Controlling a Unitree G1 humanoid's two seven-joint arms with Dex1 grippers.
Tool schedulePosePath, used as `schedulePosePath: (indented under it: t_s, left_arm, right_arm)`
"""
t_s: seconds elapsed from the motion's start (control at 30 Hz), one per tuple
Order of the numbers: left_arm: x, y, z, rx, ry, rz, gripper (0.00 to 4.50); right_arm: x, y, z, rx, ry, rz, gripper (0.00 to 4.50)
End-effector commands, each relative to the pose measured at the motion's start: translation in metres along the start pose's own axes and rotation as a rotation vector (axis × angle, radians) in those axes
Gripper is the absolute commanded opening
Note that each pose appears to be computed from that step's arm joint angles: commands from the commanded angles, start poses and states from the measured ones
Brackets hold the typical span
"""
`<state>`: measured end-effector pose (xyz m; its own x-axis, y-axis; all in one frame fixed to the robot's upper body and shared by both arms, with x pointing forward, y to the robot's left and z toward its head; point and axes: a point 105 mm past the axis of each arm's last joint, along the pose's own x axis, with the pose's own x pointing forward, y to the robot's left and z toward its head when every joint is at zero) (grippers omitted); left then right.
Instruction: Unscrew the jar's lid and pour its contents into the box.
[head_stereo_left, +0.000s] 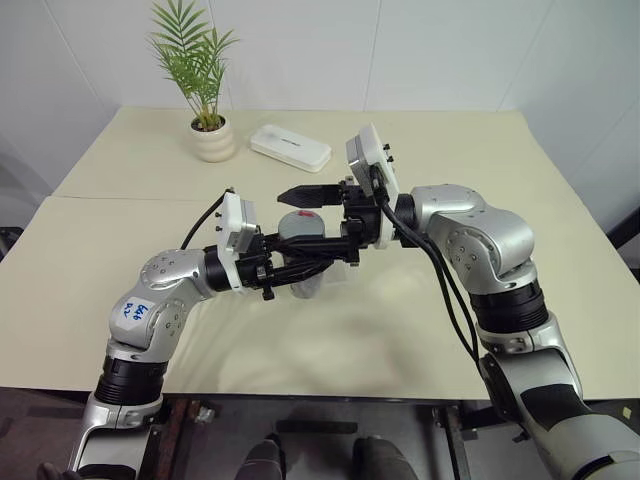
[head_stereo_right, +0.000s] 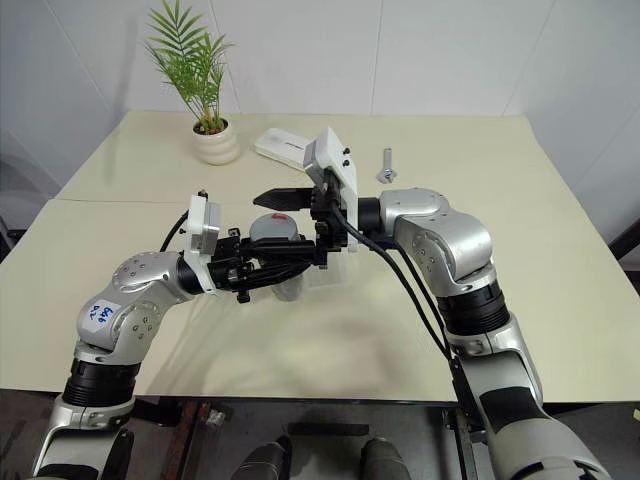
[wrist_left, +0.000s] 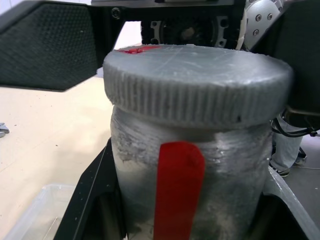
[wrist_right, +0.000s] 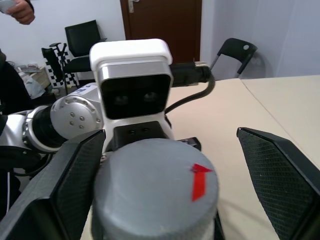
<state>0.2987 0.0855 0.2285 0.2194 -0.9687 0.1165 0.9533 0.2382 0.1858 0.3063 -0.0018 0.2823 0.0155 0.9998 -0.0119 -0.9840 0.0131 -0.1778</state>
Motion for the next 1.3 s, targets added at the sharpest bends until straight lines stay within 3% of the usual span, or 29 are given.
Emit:
schedulePosePath:
  t_s: [0.03,0.63,1.03,1.3]
  left_arm:
    - [0.001,-0.002,0.011,0.040,-0.031,-0.010,2.01]
    - [-0.008,0.004,0.011,0.048,-0.012,0.006,2.01]
    - [-0.009,0.006,0.012,0.058,-0.010,0.007,2.01]
    - [-0.008,0.006,0.012,0.056,-0.013,0.007,2.01]
  right_arm:
    - [-0.006,-0.005,0.015,-0.046,-0.034,-0.029,4.44]
    - [-0.033,-0.018,0.014,-0.044,-0.017,-0.081,4.44]
    - [-0.030,0.002,0.025,-0.020,-0.090,0.045,4.44]
    - [-0.017,0.003,0.024,-0.033,-0.065,0.063,4.44]
